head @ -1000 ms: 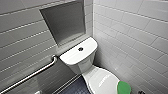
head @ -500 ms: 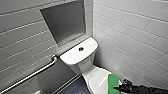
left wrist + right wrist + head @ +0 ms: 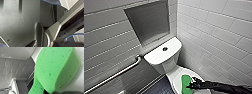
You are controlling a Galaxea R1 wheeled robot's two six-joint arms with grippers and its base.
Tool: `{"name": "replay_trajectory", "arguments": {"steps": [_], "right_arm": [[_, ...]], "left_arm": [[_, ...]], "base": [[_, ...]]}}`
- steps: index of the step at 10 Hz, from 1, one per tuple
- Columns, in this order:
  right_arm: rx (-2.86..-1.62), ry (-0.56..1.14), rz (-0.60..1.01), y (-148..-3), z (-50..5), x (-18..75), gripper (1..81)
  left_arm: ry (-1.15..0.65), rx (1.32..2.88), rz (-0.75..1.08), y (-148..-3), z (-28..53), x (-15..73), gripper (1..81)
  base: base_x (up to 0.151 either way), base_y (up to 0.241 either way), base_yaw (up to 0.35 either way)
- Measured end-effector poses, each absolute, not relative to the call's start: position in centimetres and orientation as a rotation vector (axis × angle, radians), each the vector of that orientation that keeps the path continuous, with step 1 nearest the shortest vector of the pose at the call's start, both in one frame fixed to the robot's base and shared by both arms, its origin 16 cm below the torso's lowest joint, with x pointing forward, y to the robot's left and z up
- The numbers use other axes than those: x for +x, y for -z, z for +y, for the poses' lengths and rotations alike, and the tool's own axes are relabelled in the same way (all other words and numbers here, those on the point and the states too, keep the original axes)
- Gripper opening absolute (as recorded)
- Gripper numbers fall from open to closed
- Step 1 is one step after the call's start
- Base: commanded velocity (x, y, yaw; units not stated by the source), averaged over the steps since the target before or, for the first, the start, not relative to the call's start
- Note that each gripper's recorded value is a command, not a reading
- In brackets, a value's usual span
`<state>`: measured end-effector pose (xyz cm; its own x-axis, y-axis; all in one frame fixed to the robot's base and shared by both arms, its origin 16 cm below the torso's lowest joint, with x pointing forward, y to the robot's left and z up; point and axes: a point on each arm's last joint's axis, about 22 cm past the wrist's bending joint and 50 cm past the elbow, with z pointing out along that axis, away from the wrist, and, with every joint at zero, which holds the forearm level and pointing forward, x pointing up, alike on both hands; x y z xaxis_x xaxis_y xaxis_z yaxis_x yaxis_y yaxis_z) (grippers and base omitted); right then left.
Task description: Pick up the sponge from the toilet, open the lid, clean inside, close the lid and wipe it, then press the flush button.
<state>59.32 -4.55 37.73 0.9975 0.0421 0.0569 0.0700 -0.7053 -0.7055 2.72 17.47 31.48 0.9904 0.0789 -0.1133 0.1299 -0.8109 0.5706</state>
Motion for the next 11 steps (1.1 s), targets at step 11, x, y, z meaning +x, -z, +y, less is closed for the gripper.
{"name": "replay_trajectory", "arguments": {"steps": [11], "right_arm": [[-2.617, 0.245, 0.219, -32.2, -11.4, 69.7, 1.0]], "left_arm": [[0.14, 2.531, 0.152, -31.7, 17.9, 1.0, 81.1]], "base": [[0.0, 0.0, 0.0]]}}
